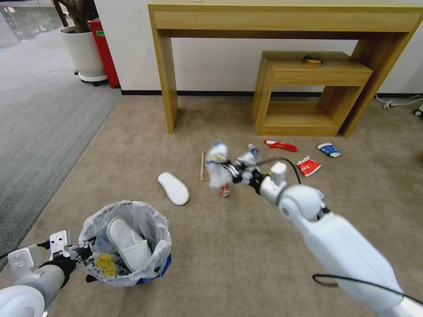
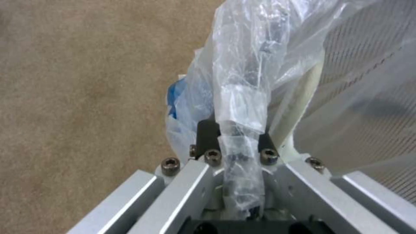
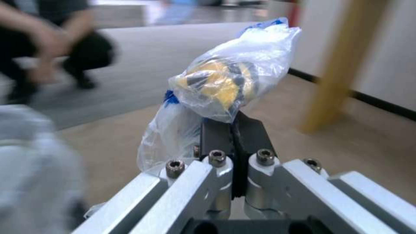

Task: Pick up the trash bin and place the garbage on the floor into it.

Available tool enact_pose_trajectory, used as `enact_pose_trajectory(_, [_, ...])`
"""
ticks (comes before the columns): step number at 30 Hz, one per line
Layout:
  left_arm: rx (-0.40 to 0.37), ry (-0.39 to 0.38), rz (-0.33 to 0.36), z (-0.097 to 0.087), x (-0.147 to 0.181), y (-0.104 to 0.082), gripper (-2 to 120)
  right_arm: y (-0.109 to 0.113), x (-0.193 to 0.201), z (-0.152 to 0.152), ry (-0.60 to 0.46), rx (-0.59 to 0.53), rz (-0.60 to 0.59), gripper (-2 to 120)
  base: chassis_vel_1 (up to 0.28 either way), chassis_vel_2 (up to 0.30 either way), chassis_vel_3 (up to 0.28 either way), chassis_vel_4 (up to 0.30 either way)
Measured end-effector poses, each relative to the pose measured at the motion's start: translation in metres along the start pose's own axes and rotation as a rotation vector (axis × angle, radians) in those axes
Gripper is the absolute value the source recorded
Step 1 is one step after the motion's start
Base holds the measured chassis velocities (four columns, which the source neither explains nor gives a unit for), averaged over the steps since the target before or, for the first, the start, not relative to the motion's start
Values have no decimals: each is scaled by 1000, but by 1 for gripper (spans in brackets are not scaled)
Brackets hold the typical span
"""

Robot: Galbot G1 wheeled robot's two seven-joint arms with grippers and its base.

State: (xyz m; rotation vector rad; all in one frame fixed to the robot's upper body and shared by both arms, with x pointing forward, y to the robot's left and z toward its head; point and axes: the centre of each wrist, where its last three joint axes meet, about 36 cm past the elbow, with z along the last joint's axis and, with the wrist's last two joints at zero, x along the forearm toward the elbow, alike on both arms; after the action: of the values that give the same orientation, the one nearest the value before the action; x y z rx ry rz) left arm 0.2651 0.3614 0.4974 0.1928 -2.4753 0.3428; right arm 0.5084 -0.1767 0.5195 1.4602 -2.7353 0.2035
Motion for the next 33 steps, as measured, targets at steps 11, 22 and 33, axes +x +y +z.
enact_pose_trajectory(11, [-23,16,12,1,-2,-7,0,65,-85,-41,28,159,-417,0,0,0,0,0])
enact_pose_trajectory(22, [-44,36,24,-1,-2,-12,0,132,-125,-21,96,295,-632,0,0,0,0,0])
enact_pose_trajectory(33, [-36,29,27,-3,-2,-12,0,131,-123,5,128,384,-601,14,0,0,0,0])
